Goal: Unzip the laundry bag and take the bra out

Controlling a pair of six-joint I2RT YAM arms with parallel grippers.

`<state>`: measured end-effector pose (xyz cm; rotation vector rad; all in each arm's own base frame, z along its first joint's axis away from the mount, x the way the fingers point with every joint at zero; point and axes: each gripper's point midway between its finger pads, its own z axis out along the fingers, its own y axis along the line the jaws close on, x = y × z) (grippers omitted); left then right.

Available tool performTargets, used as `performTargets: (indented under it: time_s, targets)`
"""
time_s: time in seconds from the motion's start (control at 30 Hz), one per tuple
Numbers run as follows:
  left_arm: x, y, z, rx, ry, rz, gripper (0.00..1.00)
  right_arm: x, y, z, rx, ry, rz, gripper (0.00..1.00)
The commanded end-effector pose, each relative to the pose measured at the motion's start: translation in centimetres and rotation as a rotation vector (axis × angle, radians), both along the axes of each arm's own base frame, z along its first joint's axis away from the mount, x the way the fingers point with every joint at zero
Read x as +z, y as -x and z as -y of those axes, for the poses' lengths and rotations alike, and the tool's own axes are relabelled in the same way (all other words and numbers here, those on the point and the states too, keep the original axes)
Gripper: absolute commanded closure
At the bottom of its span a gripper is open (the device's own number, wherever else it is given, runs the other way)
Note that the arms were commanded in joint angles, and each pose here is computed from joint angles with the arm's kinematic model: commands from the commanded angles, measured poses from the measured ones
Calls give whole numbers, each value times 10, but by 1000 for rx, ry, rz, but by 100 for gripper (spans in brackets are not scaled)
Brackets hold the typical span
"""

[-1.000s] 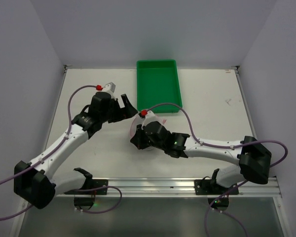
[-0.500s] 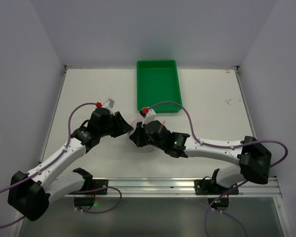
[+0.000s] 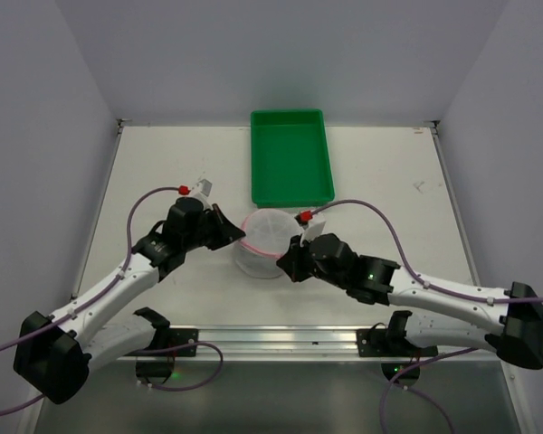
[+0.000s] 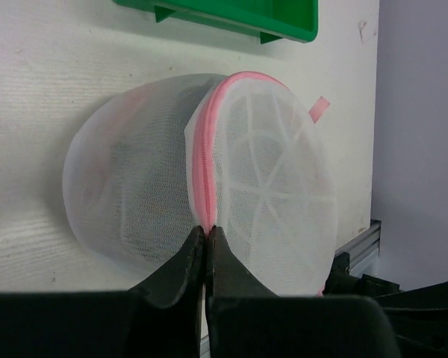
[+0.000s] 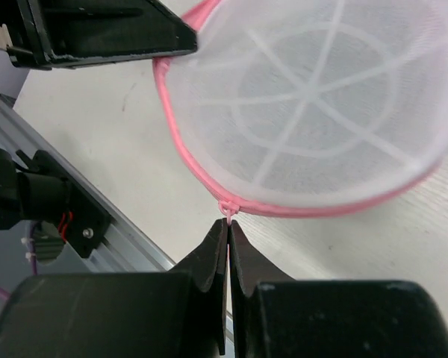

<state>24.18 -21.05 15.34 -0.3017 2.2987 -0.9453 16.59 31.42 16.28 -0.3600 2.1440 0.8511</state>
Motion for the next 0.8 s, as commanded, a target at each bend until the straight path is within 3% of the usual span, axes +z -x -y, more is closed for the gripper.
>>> performTargets:
  time_s: [0.0, 0.17, 0.27, 0.3, 0.37, 0.43, 0.47, 0.57, 0.63, 0.77]
  targets:
    - [2, -13, 2, -15, -20, 72, 100, -11, 4, 37, -16, 98, 19, 100]
    - [23, -38, 25, -140, -32, 167, 99, -5, 11, 21, 68, 66, 19, 100]
    - [46, -57, 44, -204, -20, 209, 90, 3, 7, -10, 112, 8, 7, 100]
    - [51, -61, 47, -208, -22, 218, 78, 12, 4, -22, 113, -38, 11, 100]
    - [59, -70, 45, -181, -32, 221, 68, 19, -5, -42, 110, -71, 10, 100]
    - [76, -77, 38, -129, -38, 249, 42, 37, -12, -61, 102, -152, 19, 100]
    - [81, -73, 32, -106, -39, 244, 19, 31, -15, -68, 96, -147, 6, 100]
    - [76, -63, 6, -9, -97, 200, 2, 41, -29, -81, 55, -177, 19, 100]
    - [60, -55, -10, 48, -147, 157, 1, 42, -35, -87, 38, -181, 29, 100]
    - [36, -24, -18, 62, -92, 81, 17, 43, -38, -92, 40, -184, 35, 100]
